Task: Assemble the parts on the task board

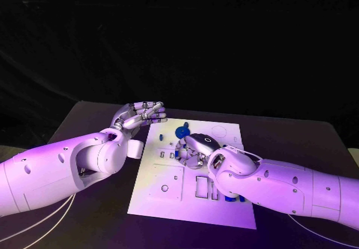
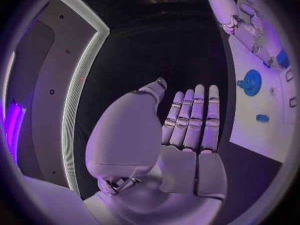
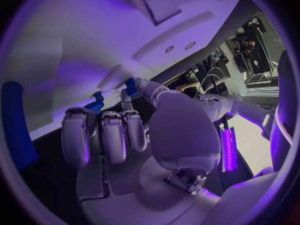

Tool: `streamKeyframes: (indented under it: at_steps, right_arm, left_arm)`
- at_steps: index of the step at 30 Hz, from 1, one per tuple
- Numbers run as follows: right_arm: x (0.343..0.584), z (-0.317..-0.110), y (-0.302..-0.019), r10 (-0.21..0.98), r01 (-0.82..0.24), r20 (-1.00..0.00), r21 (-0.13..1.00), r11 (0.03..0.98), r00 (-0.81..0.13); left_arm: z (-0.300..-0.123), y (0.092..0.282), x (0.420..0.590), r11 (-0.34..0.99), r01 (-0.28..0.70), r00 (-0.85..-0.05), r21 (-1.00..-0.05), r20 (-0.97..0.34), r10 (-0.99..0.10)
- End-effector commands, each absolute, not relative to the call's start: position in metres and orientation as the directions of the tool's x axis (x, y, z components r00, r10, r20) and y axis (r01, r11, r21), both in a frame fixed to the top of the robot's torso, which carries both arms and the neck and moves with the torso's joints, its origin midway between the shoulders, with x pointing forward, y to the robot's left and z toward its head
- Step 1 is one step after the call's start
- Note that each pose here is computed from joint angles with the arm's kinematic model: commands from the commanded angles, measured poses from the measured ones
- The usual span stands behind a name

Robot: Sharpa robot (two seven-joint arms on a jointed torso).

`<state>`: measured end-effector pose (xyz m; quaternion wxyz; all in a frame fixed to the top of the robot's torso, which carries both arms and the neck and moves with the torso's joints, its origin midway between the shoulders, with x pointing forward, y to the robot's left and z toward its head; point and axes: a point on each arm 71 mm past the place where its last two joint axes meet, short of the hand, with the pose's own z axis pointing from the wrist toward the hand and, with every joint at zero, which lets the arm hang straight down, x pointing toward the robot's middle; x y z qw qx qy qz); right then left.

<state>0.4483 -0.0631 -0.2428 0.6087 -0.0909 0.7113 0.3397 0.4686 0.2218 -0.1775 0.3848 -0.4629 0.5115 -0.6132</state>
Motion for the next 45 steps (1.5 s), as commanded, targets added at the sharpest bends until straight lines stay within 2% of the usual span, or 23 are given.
streamKeyframes:
  at_steps: [1, 34, 39, 45]
  right_arm:
    - [0.447, -0.246, -0.063, 0.262, -0.544, -0.933, 0.358, 0.759, -0.248]
    - [0.447, -0.244, -0.065, 0.290, -0.553, -0.929, 0.369, 0.747, -0.228]
    - [0.445, -0.237, -0.072, 0.346, -0.565, -0.920, 0.386, 0.730, -0.183]
    - [0.442, -0.221, -0.091, 0.462, -0.598, -0.873, 0.456, 0.659, -0.156]
  left_arm:
    - [-0.177, 0.219, 0.468, -0.192, -0.005, -0.297, -0.981, 0.185, -0.937]
    - [-0.178, 0.220, 0.468, -0.188, -0.020, -0.300, -0.982, 0.185, -0.936]
    - [-0.179, 0.222, 0.469, -0.154, -0.017, -0.305, -0.988, 0.152, -0.940]
    - [-0.183, 0.225, 0.473, -0.020, 0.005, -0.344, -1.000, 0.017, -0.939]
